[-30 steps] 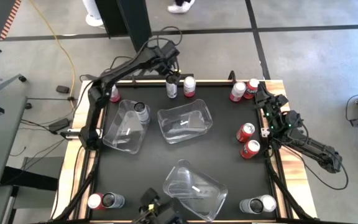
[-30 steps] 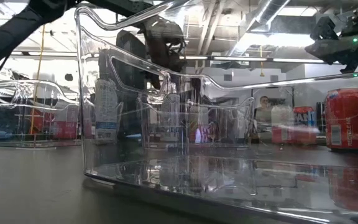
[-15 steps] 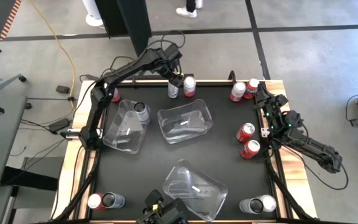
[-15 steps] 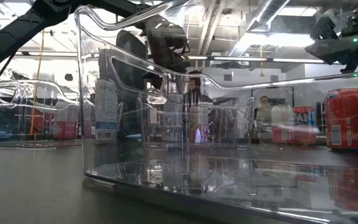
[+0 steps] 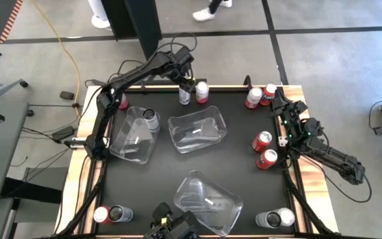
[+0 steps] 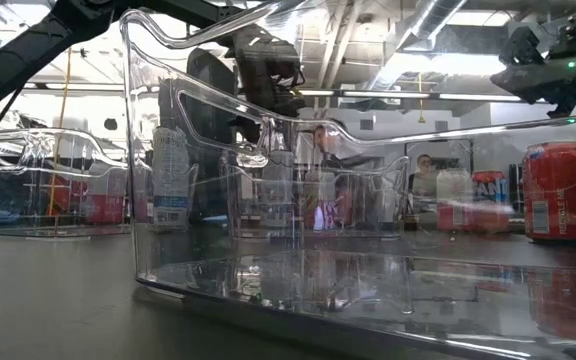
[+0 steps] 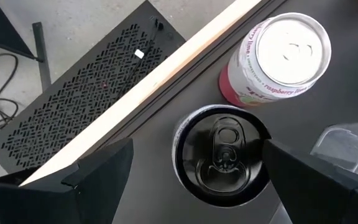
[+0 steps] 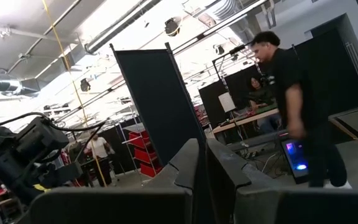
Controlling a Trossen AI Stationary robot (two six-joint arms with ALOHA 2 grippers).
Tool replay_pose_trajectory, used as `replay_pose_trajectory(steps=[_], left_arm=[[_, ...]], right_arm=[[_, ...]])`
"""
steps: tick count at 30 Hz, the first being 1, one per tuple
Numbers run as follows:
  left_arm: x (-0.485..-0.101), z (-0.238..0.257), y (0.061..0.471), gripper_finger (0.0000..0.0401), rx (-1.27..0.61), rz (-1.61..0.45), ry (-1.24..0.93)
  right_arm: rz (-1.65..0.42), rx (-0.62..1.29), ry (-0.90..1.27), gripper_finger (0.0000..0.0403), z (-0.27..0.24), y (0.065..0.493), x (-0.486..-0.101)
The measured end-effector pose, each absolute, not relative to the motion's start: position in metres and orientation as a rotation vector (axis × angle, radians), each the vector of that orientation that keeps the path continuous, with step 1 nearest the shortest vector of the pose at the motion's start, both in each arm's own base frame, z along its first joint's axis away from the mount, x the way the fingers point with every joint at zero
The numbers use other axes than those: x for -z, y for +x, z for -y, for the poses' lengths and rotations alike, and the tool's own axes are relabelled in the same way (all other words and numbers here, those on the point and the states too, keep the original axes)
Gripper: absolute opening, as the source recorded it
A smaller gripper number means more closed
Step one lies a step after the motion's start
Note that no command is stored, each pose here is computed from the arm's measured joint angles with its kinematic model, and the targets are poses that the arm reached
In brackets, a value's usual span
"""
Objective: Sort soda cans
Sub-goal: Put the top black soda can in the top left transparent bin
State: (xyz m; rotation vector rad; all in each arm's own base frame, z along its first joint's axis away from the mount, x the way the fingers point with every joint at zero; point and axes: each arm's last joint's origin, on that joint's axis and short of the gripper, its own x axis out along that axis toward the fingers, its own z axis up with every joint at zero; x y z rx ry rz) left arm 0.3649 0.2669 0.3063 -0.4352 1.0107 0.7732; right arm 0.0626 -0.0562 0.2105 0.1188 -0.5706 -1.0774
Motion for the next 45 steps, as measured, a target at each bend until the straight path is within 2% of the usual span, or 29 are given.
replay_pose_trajectory(steps=[19,27,36,45], left_arm=[[-0.323,-0.269,0.359,0.0356,-0.762,-0.945,-0.433],[-0.319,-0.263,0.363,0.0356,-0.715,-0.966,-0.458],[-0.318,-0.263,0.361,0.0356,-0.779,-0.992,-0.439],[-0.318,-0.258,0.366,0.0358,-0.724,-0.972,-0.483]], right_arm=[[0.568,1.078,0.119,0.005,0.056,0.063,-0.21],[0.568,1.078,0.119,0.005,0.056,0.063,-0.21],[0.57,1.077,0.122,0.005,0.056,0.063,-0.21],[0.571,1.066,0.119,0.005,0.056,0.063,-0.211]])
